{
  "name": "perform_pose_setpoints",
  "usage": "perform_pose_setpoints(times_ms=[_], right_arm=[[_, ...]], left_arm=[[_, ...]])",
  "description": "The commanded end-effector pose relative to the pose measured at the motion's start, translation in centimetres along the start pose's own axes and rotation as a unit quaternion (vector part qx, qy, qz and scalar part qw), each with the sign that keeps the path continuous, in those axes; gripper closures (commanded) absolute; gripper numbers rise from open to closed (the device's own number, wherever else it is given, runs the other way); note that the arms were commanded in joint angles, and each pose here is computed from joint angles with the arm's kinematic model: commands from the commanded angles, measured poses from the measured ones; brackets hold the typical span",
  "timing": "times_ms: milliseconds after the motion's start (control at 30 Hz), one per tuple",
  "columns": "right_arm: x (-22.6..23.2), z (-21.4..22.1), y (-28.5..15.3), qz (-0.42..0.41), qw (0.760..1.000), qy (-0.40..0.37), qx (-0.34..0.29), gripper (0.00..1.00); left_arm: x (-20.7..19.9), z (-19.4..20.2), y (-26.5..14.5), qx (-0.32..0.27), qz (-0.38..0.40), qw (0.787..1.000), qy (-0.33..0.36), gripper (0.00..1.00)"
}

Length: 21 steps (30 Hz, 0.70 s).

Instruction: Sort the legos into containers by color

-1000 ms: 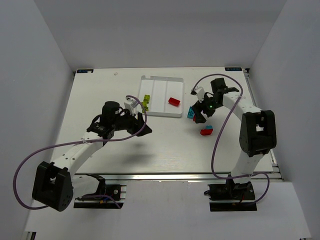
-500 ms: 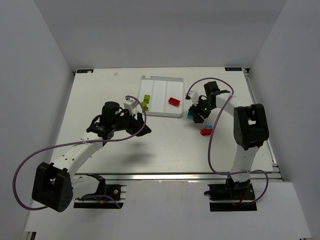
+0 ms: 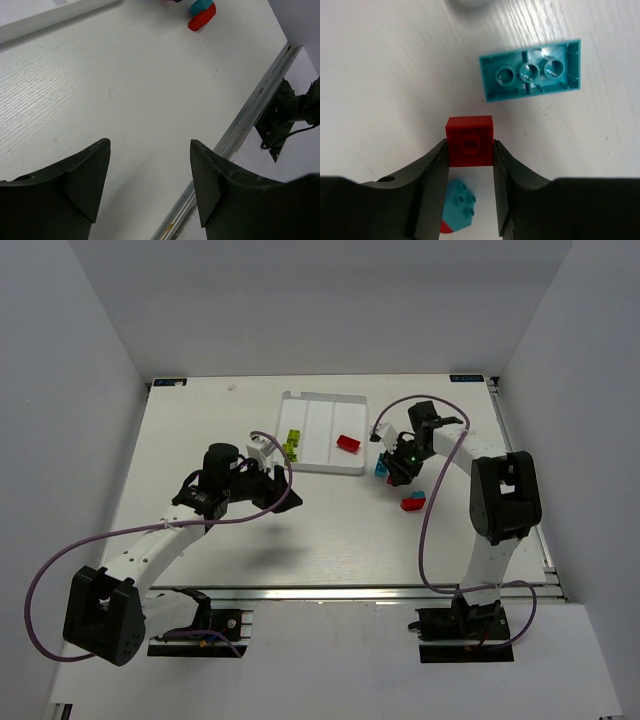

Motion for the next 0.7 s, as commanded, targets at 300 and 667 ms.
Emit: perform_pose_setpoints(times_ms=[300, 667], right_arm=[[3.5, -14.1, -1.7, -0.017, 0.995, -0.037, -0.088, 0.93], [1.1, -15.6, 0.6, 0.033, 0.997, 0.009, -0.075, 0.40]], left_arm=[[-0.5, -1.0, -0.7, -0.018, -0.001, 1.000, 0.021, 0.25], [-1.0, -0.9, -0.4, -0.019, 0.016, 0.999, 0.023, 0.25]])
Point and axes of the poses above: each gripper's point midway between its finger pads, its own y axis out along the fingers, its own x axis along the line the jaws close on, z = x × y, the point moved 3 cm from there along -y, back along the fingers, and after that the axes turned 11 degrees about y, right-handed, at the moved point
